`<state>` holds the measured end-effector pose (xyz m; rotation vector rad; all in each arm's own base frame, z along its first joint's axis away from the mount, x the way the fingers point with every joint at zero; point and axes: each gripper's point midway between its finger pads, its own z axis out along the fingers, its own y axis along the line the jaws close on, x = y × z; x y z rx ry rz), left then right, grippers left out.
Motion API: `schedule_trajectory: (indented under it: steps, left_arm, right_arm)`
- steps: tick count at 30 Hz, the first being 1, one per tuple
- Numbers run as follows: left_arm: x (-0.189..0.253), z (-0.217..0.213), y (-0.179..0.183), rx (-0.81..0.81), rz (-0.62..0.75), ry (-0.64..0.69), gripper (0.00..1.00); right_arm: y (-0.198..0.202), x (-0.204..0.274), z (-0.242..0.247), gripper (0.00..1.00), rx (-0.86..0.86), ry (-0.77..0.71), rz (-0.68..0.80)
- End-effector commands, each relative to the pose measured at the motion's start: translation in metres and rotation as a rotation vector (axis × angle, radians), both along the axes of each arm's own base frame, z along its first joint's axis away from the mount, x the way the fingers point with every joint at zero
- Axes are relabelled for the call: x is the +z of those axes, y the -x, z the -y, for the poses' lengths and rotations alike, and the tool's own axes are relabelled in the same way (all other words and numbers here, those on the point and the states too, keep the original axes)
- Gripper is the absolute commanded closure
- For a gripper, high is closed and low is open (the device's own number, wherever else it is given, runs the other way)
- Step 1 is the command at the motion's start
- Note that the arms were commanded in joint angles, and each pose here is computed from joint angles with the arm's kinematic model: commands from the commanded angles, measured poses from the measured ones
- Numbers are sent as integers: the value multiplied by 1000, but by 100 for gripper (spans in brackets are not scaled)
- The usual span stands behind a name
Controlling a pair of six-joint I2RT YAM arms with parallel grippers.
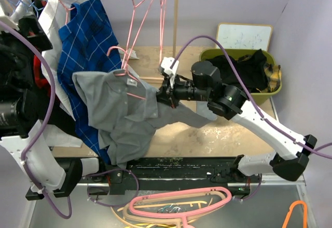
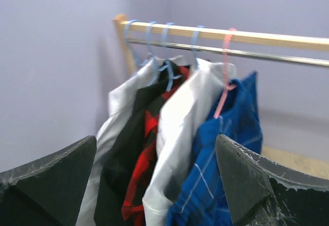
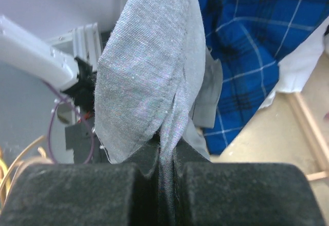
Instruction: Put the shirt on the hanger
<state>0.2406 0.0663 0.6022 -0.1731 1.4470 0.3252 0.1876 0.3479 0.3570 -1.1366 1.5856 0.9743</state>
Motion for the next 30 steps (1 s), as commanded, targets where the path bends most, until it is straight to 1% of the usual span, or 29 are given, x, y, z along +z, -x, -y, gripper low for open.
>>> schedule_trajectory:
  steps: [1,4,6,10,12,14,16,19,23,28,30]
  left_arm:
    - [17,-46,13,291,167,180,0]
    - [10,-51,11,319,153,169,0]
    - [5,-52,9,325,139,164,0]
    - [-4,-50,1,309,110,158,1]
    - [-11,-47,-4,291,88,158,0]
    - [-19,-46,-10,281,67,162,1]
    - [-24,-46,-13,279,54,163,0]
    - [-30,-48,-16,287,43,161,1]
    - [-36,-52,-15,311,30,144,1]
    - [-46,-55,-13,323,8,133,1]
    - [-50,-55,-14,321,0,133,0]
  right_arm:
    - [-17,54,-12,100,-129,-61,71]
    - [-51,58,-2,100,-353,-16,28]
    - [-65,62,14,100,-491,-8,7]
    - [-78,76,71,100,-797,-69,-22]
    - [-81,75,106,100,-950,-54,-16]
    - [-81,74,125,100,-1020,-37,-7]
    - [-79,77,119,100,-983,-43,-1]
    - [-78,89,86,100,-849,-76,-12]
    - [-85,107,39,100,-729,-78,7]
    - [-103,146,6,100,-675,-144,98]
    - [-114,163,1,100,-688,-165,139]
